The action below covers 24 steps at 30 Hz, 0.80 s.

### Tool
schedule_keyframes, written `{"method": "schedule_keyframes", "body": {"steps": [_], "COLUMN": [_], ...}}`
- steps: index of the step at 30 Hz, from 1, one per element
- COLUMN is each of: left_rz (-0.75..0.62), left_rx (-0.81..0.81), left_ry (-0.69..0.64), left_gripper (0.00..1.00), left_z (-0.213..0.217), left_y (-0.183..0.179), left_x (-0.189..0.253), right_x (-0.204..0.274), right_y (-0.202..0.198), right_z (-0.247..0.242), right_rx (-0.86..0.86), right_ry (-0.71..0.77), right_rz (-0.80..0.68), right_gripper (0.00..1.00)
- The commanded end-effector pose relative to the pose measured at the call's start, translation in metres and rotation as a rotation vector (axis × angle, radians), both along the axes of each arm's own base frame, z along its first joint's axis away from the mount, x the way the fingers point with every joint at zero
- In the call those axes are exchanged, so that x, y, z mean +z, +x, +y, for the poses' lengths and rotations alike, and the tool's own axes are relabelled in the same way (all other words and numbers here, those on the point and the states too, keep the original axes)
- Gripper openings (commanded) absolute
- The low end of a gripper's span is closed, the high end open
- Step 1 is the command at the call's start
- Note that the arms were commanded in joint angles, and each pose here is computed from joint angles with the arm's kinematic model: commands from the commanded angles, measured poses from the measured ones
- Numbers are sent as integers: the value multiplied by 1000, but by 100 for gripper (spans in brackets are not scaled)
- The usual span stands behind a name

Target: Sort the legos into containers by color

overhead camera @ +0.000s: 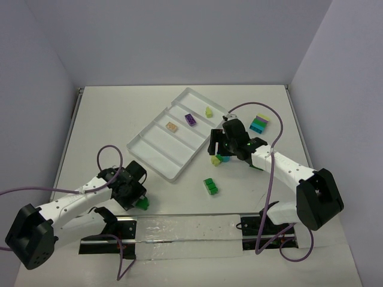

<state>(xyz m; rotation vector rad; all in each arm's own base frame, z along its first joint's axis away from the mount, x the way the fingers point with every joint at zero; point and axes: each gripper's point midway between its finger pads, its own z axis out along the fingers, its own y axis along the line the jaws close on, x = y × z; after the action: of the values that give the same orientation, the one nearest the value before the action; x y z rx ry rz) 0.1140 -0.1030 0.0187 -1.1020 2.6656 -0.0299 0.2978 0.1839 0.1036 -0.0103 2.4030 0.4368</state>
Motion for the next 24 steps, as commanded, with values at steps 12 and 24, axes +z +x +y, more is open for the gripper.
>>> {"method": "schedule_keyframes", "body": {"steps": [12,24], "left_rz": [-31,-27], "left_rx": [14,13], "left_ry": [-38,-73], "left_gripper": [83,91], "left_z": [-3,-4], "left_y": [1,-6], "left_x": [20,37], "right_x": [26,30], "right_y": [12,12], "right_z": [18,18], "right_rx": [30,33], "right_ry": [59,53], "right_rz": [-81,-96], "right_gripper": [79,78]}}
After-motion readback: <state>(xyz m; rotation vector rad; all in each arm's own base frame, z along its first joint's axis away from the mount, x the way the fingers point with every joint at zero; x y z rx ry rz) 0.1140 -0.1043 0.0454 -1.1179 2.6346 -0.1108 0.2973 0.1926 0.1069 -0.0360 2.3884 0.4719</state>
